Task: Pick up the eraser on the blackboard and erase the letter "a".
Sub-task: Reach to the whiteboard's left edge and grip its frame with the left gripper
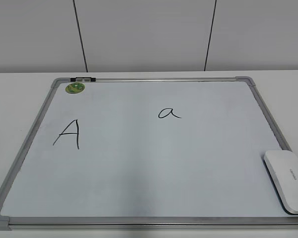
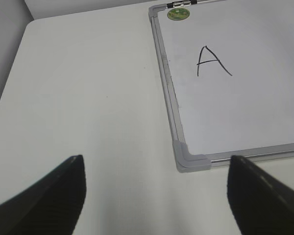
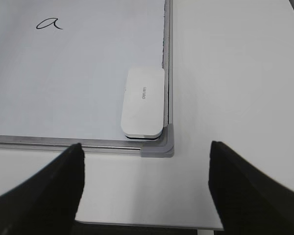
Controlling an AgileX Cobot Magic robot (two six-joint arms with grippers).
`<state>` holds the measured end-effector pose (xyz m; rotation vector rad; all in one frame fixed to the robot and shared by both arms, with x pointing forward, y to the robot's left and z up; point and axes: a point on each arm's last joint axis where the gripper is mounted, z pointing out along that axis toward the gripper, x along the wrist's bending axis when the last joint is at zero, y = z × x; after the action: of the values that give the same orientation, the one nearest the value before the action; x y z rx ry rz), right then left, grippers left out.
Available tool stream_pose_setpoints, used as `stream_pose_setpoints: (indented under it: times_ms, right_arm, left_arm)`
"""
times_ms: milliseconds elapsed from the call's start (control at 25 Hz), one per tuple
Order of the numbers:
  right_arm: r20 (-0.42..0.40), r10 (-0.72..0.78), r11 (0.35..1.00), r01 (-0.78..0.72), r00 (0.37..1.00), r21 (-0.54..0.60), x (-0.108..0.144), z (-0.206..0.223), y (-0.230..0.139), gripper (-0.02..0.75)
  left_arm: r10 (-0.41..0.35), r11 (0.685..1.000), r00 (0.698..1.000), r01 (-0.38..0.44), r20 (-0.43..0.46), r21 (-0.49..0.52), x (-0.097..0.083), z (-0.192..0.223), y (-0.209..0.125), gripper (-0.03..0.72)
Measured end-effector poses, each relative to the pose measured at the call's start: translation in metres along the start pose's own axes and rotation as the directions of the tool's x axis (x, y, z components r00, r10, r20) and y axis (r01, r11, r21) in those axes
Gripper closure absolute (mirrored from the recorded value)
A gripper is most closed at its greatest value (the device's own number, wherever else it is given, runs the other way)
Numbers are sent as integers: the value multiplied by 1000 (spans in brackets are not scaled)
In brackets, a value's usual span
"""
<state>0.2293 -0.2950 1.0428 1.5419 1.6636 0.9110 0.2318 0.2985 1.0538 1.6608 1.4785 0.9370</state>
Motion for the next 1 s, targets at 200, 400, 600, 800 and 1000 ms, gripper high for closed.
stream_pose_setpoints:
  times_ms: [200, 400, 600, 800, 1000]
  right_arm:
    - [0, 0, 1000, 0, 1000, 0, 0, 0, 0, 151]
    - [0, 0, 1000, 0, 1000, 0, 0, 0, 0, 151]
    - [0, 0, 1000, 0, 1000, 0, 0, 0, 0, 152]
    - [0, 0, 1000, 0, 1000, 0, 0, 0, 0, 151]
    - [0, 0, 1000, 0, 1000, 0, 0, 0, 0, 151]
  left_arm:
    - [0, 1000, 1000, 0, 0, 0, 0, 0, 0, 2]
    - [1, 1000, 1000, -1, -1, 0, 0, 0, 0, 6]
    - [1, 1000, 1000, -1, -2, 0, 0, 0, 0, 18]
    - [2, 1000, 1000, -2, -3, 3, 0, 0, 0, 22]
    - [0, 999, 1000, 0, 0, 37, 1, 4, 9, 24]
